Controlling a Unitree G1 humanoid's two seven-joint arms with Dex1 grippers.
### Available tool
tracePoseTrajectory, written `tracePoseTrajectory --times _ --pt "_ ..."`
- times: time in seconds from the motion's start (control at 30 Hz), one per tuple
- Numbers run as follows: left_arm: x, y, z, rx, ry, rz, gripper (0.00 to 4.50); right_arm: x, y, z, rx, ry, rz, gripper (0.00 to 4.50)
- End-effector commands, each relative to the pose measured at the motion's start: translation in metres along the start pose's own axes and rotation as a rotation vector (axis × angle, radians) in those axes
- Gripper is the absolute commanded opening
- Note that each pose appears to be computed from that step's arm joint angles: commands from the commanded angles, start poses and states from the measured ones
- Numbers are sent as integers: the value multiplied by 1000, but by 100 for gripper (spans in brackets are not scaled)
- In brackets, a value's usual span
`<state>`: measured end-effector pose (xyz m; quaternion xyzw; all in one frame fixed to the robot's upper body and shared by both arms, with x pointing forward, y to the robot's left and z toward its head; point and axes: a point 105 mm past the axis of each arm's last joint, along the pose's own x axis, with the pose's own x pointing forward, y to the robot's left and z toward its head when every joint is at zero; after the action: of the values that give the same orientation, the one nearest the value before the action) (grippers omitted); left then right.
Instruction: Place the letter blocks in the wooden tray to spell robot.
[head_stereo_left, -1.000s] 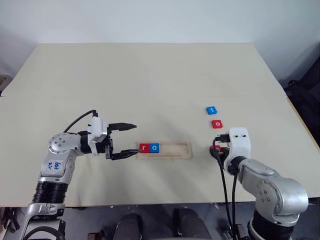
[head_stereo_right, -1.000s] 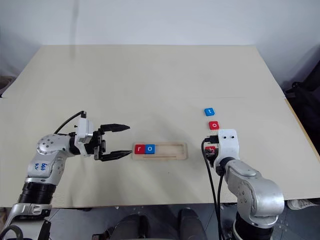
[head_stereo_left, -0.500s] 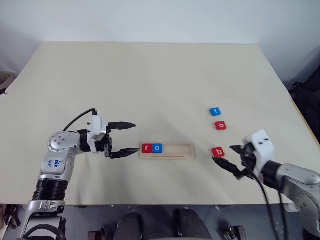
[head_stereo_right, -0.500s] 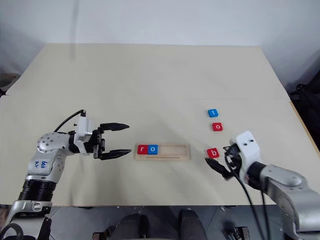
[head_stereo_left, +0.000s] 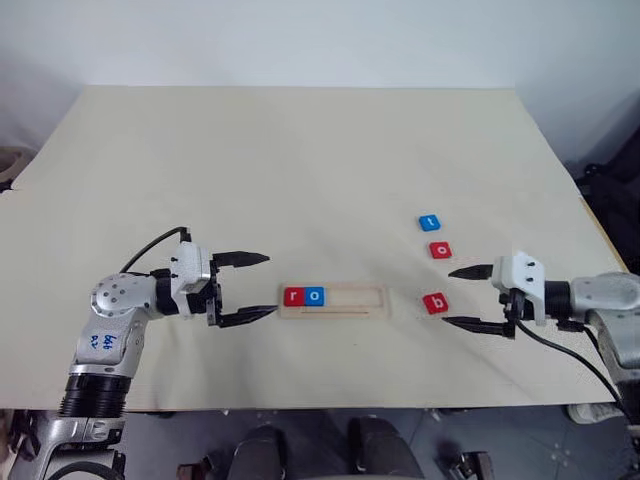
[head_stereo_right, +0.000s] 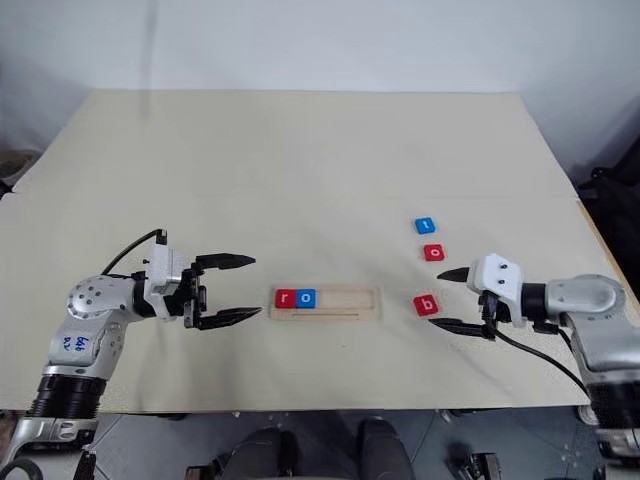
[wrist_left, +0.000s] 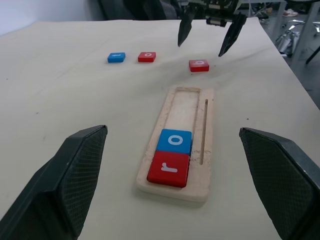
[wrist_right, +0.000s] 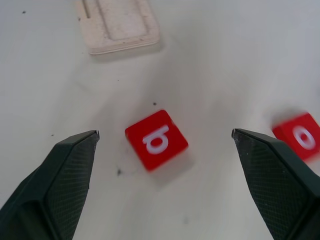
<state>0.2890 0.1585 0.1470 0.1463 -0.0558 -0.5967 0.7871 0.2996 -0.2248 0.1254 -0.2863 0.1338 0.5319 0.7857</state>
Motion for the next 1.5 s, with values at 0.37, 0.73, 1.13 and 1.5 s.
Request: tracePoseTrajectory --times 0.37,0.73,1.13,1.5 --pt "1 -12 14 30 -24 -44 450 13 -11 -14 -31 63 140 217" --pt "1 -13 12 40 -15 -68 450 21 -7 14 -76 -18 170 147" --pt "-4 -9 4 34 9 -36 450 82 7 82 -57 -18 194 147" --pt "-5 -13 5 32 12 -14 450 118 16 111 -80 -29 210 147"
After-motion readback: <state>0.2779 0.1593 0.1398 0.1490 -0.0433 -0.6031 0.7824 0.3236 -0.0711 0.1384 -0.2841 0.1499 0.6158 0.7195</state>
